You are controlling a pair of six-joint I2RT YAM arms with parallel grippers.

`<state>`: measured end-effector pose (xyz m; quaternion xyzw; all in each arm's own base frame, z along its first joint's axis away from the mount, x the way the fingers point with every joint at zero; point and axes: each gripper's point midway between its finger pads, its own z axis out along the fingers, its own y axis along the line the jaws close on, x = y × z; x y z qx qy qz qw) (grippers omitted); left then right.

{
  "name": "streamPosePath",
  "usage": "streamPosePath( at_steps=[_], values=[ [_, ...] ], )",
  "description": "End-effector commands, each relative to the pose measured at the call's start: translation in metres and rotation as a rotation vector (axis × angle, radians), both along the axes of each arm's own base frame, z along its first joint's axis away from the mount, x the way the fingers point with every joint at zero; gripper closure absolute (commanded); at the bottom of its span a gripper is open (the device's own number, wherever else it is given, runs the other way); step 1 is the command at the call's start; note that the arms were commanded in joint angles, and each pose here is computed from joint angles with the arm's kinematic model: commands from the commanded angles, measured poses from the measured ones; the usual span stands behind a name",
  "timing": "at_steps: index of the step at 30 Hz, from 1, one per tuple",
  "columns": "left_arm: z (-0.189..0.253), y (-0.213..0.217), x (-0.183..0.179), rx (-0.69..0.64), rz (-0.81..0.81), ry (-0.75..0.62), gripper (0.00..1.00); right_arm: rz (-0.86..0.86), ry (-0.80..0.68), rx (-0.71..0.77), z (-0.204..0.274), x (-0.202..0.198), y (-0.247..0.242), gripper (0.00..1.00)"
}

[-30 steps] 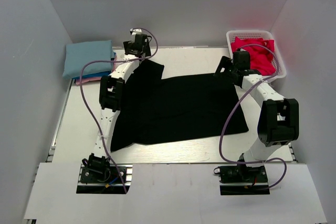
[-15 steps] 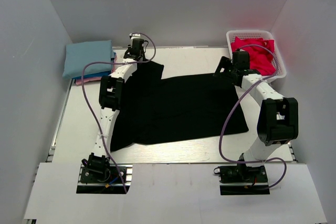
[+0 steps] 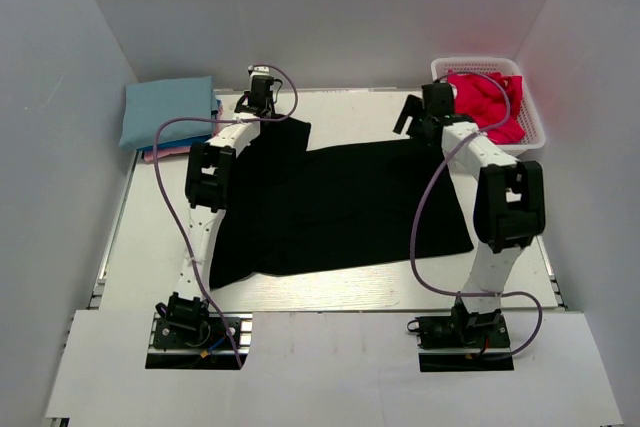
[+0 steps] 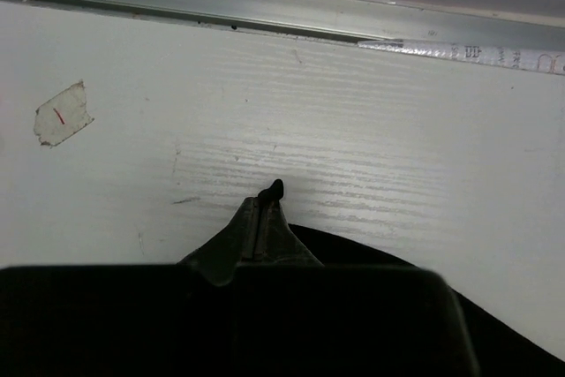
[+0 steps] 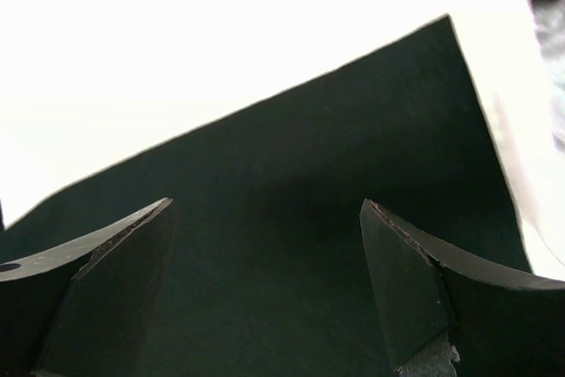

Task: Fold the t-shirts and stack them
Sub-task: Grap the side of the flattened tshirt furthest away from the robot with both arms

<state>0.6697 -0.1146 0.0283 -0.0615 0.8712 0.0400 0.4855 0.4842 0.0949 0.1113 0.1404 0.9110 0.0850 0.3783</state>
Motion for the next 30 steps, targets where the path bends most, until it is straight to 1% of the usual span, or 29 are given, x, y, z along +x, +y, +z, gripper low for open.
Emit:
streamPosePath(
  at_steps=[1, 2, 3, 5, 6, 7, 8, 9, 10, 11, 12, 14, 15, 17, 18, 19, 21, 22, 23, 26, 27, 28, 30],
  values=[
    [0.021, 0.009, -0.016, 0.044, 0.013, 0.035, 1.0, -0.085, 0.009, -0.044, -0.008, 0.019, 0.001, 0.1],
    [0.017, 0.01, -0.017, 0.045, 0.013, 0.038, 1.0, -0.104, -0.003, -0.044, -0.002, 0.027, 0.003, 0.1],
    [0.026, 0.012, -0.017, 0.05, 0.026, 0.023, 1.0, -0.16, 0.027, -0.063, -0.009, 0.03, -0.002, 0.1],
    [0.029, 0.016, -0.018, 0.068, 0.036, 0.022, 1.0, -0.197, 0.042, -0.084, -0.015, 0.039, -0.003, 0.1],
    [0.032, 0.016, -0.019, 0.067, 0.036, 0.02, 1.0, -0.247, 0.05, -0.097, -0.016, 0.045, -0.009, 0.1],
    [0.028, 0.017, -0.021, 0.069, 0.036, 0.025, 1.0, -0.251, 0.059, -0.097, -0.021, 0.047, -0.008, 0.1],
    [0.033, 0.017, -0.022, 0.067, 0.036, 0.02, 1.0, -0.252, 0.097, -0.108, -0.04, 0.048, -0.009, 0.1],
    [0.03, 0.019, -0.023, 0.074, 0.046, 0.02, 1.0, -0.255, 0.08, -0.1, -0.034, 0.056, -0.007, 0.1],
    [0.036, 0.019, -0.022, 0.072, 0.047, 0.01, 1.0, -0.253, 0.086, -0.102, -0.037, 0.058, -0.006, 0.1],
    [0.037, 0.019, -0.022, 0.064, 0.051, 0.008, 1.0, -0.247, 0.131, -0.118, -0.059, 0.057, -0.005, 0.1],
    [0.034, 0.019, -0.022, 0.064, 0.051, 0.007, 1.0, -0.256, 0.102, -0.106, -0.046, 0.069, -0.004, 0.1],
    [0.04, 0.019, -0.022, 0.061, 0.052, -0.002, 1.0, -0.259, 0.124, -0.112, -0.061, 0.077, -0.003, 0.1],
    [0.036, 0.019, -0.024, 0.064, 0.051, 0.007, 1.0, -0.259, 0.12, -0.115, -0.059, 0.079, -0.001, 0.1],
    [0.039, 0.02, -0.024, 0.069, 0.047, 0.001, 1.0, -0.261, 0.146, -0.119, -0.072, 0.079, -0.001, 0.14],
    [0.041, 0.019, -0.022, 0.066, 0.047, -0.011, 1.0, -0.257, 0.154, -0.119, -0.075, 0.077, 0.0, 0.14],
    [0.042, 0.019, -0.024, 0.066, 0.047, -0.009, 1.0, -0.258, 0.185, -0.122, -0.085, 0.071, 0.0, 0.18],
    [0.049, 0.019, -0.024, 0.064, 0.048, -0.02, 1.0, -0.268, 0.218, -0.124, -0.095, 0.062, -0.003, 0.19],
    [0.049, 0.019, -0.024, 0.064, 0.048, -0.02, 1.0, -0.267, 0.227, -0.125, -0.097, 0.059, -0.002, 0.21],
    [0.047, 0.019, -0.024, 0.064, 0.048, -0.02, 1.0, -0.263, 0.234, -0.128, -0.099, 0.057, -0.001, 0.27],
    [0.057, 0.02, -0.026, 0.06, 0.048, -0.031, 1.0, -0.277, 0.258, -0.154, -0.102, 0.047, -0.008, 0.3],
    [0.062, 0.02, -0.025, 0.058, 0.048, -0.04, 1.0, -0.285, 0.255, -0.158, -0.1, 0.046, -0.009, 0.33],
    [0.054, 0.021, -0.029, 0.063, 0.048, -0.021, 1.0, -0.294, 0.261, -0.175, -0.098, 0.043, -0.014, 0.36],
    [0.061, 0.021, -0.031, 0.06, 0.048, -0.033, 1.0, -0.31, 0.268, -0.205, -0.097, 0.038, -0.02, 0.41]
  ],
)
